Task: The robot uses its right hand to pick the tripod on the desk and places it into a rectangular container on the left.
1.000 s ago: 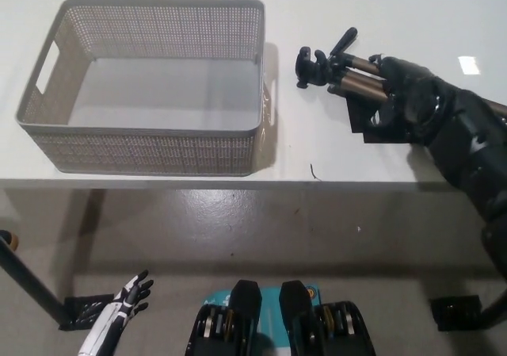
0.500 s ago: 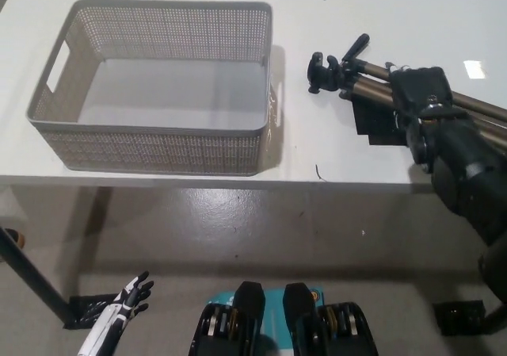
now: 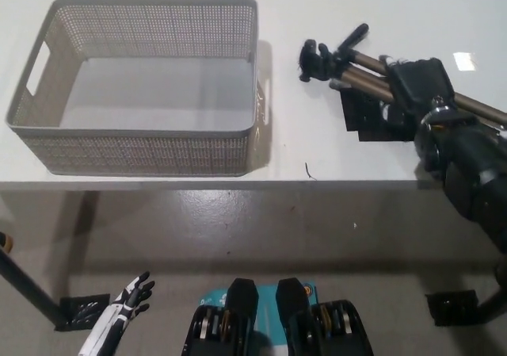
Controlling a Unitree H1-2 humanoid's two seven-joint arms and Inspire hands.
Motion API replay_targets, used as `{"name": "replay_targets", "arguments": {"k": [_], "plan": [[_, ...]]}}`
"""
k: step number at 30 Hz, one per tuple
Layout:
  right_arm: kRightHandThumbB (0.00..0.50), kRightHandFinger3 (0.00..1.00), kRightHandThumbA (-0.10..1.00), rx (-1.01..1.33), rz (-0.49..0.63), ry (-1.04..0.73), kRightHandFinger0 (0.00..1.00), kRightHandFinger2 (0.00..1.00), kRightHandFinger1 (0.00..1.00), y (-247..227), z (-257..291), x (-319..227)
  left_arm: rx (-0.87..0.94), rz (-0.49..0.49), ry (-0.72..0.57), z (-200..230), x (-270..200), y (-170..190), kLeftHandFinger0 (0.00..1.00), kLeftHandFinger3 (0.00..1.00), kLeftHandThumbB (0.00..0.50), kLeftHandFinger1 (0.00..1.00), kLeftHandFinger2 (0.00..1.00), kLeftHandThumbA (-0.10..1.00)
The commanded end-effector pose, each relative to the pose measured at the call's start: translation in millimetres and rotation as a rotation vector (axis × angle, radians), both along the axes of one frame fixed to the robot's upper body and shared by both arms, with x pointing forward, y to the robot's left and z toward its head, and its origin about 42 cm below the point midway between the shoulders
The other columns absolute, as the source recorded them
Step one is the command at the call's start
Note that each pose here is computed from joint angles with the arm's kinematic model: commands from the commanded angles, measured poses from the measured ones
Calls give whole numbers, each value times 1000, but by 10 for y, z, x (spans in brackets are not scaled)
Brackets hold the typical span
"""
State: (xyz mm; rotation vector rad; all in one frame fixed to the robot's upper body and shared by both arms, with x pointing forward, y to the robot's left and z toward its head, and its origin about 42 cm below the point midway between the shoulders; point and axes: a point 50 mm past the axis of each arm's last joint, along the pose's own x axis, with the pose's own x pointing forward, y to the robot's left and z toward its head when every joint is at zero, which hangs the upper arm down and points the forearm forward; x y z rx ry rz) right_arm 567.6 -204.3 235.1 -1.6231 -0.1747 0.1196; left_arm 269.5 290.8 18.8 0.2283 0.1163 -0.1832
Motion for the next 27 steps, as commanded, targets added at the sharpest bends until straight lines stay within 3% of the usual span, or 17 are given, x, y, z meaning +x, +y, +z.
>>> {"name": "replay_targets", "arguments": {"k": [1,2,3,7,9,12,14,23,27], "plan": [[199,473,-100,58,267,-399,0,772,208,395,1607,118,15,-25,-49,82,22,25,1000,1000,500,1000,1000,1000],[192,523,-100,53,284,-410,0,857,251,429,1720,88,15,-24,-49,78,23,24,1000,1000,500,1000,1000,1000],[186,586,-100,40,316,-445,0,881,307,499,1955,26,17,-22,-50,84,33,22,1000,1000,500,1000,1000,1000],[206,843,-100,15,414,-552,0,787,413,744,2589,-223,18,-42,-57,93,51,28,1000,1000,500,1000,1000,1000],[217,907,-100,5,448,-591,0,777,408,818,2741,-293,28,-47,-70,77,54,40,1000,1000,500,1000,1000,1000],[175,913,-100,0,506,-641,0,771,390,962,3001,-435,19,-48,-67,84,56,37,1000,1000,500,1000,1000,1000],[178,1000,-100,1,537,-665,0,776,420,1087,3134,-534,30,-41,-59,78,39,38,1000,1000,500,1000,1000,1000],[236,1000,-100,-36,642,-723,0,748,381,1492,3182,-794,21,-28,-38,41,-30,18,1000,1000,500,1000,1000,1000],[254,803,-100,-60,663,-712,0,781,289,1644,3137,-839,19,-33,-30,36,-49,27,1000,1000,500,1000,1000,1000]]}}
